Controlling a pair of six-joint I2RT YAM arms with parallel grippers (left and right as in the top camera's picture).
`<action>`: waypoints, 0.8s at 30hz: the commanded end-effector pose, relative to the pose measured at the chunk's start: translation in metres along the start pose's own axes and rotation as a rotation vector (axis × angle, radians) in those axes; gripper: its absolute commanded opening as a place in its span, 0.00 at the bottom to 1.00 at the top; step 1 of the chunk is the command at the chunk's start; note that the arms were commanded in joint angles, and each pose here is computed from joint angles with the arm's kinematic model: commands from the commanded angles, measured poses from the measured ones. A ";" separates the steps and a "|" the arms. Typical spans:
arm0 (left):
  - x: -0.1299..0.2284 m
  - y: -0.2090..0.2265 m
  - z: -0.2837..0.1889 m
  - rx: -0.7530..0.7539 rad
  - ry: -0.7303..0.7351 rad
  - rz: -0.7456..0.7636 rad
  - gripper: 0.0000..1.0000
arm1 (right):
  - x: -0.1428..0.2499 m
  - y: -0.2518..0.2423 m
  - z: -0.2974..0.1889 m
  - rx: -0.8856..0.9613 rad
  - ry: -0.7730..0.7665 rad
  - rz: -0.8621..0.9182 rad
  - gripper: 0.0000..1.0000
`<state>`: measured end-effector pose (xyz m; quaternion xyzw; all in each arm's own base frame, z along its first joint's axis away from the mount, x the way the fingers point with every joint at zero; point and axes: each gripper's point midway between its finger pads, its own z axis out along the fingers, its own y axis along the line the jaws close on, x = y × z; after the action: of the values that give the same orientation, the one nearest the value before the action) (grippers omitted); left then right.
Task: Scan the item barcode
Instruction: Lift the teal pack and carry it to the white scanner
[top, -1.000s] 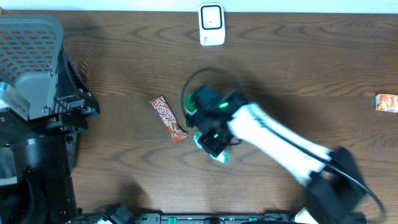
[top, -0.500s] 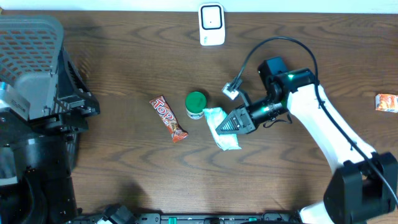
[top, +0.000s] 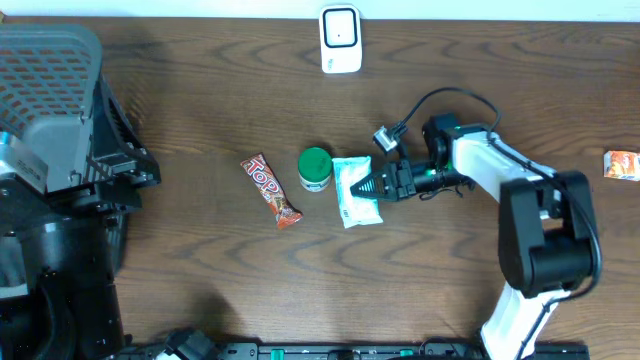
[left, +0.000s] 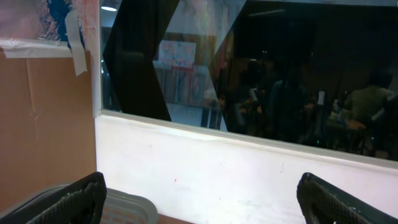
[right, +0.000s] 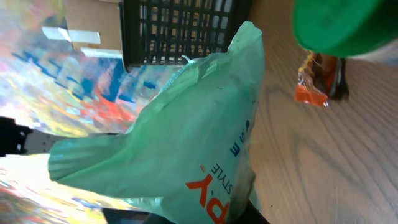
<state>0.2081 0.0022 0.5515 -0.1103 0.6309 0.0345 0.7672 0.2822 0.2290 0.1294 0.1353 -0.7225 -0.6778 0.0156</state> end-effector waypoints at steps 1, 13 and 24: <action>0.000 0.002 -0.001 -0.009 -0.001 0.012 0.98 | -0.005 0.011 -0.002 -0.068 -0.031 0.007 0.01; 0.000 0.002 -0.001 -0.008 -0.001 0.012 0.98 | -0.010 0.026 -0.015 -0.066 -0.063 0.132 0.01; 0.000 0.002 -0.001 -0.009 -0.001 0.012 0.98 | -0.107 0.028 -0.027 0.559 -0.067 -0.132 0.01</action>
<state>0.2081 0.0022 0.5514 -0.1102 0.6310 0.0346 0.7671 0.3501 0.2328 0.1807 0.1818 -0.7724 -0.6068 -0.0463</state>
